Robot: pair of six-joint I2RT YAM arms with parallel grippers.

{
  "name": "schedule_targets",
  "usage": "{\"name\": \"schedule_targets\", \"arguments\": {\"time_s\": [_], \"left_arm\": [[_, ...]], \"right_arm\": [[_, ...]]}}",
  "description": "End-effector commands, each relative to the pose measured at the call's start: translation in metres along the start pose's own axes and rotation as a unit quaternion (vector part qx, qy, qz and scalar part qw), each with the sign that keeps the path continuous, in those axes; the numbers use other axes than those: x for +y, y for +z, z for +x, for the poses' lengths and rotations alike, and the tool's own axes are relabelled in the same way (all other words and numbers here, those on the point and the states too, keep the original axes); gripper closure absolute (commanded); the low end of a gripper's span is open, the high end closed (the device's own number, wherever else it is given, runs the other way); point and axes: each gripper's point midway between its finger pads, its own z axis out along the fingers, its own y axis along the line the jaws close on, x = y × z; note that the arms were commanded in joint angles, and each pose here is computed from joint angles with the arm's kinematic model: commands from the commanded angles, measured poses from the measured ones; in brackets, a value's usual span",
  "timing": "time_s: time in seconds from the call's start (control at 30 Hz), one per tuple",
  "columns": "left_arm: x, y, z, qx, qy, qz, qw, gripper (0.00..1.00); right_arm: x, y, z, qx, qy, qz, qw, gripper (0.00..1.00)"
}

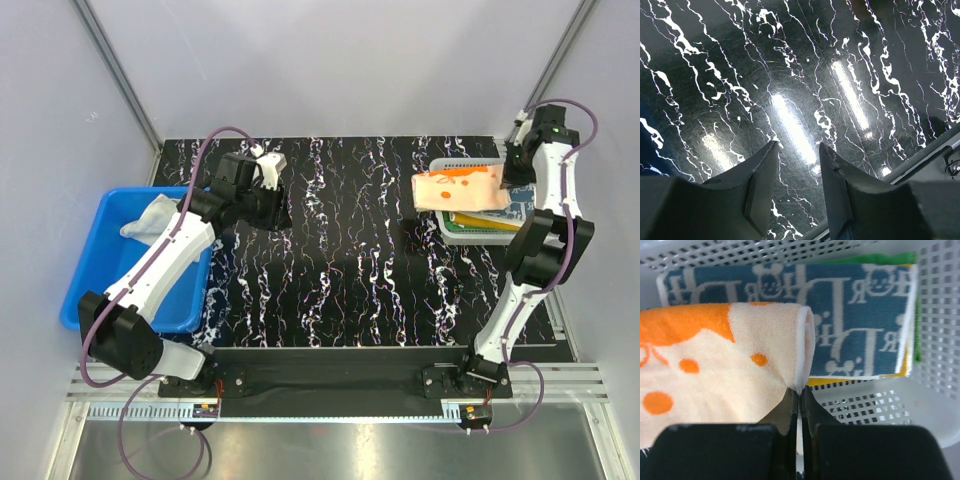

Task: Fold and stack the towels
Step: Neatly place the folded towel into the bin

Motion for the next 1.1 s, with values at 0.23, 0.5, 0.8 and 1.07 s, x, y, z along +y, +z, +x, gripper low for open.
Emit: {"name": "schedule_targets", "arguments": {"time_s": [0.23, 0.5, 0.8, 1.07], "left_arm": [[-0.011, -0.006, -0.02, -0.032, 0.013, 0.024, 0.999, 0.56], [-0.009, -0.005, -0.022, -0.031, 0.011, 0.018, 0.999, 0.56], [-0.009, -0.003, -0.021, -0.029, 0.01, 0.019, 0.999, 0.56], [-0.008, -0.006, -0.022, -0.034, 0.01, 0.013, 0.999, 0.56]], "right_arm": [[-0.041, 0.008, -0.024, -0.023, 0.018, 0.023, 0.999, 1.0], [-0.064, 0.015, -0.023, -0.017, 0.037, 0.036, 0.999, 1.0], [-0.053, 0.0, -0.033, -0.045, 0.045, 0.007, 0.998, 1.0], [-0.07, 0.009, -0.027, -0.031, 0.053, 0.038, 0.997, 1.0]]}}
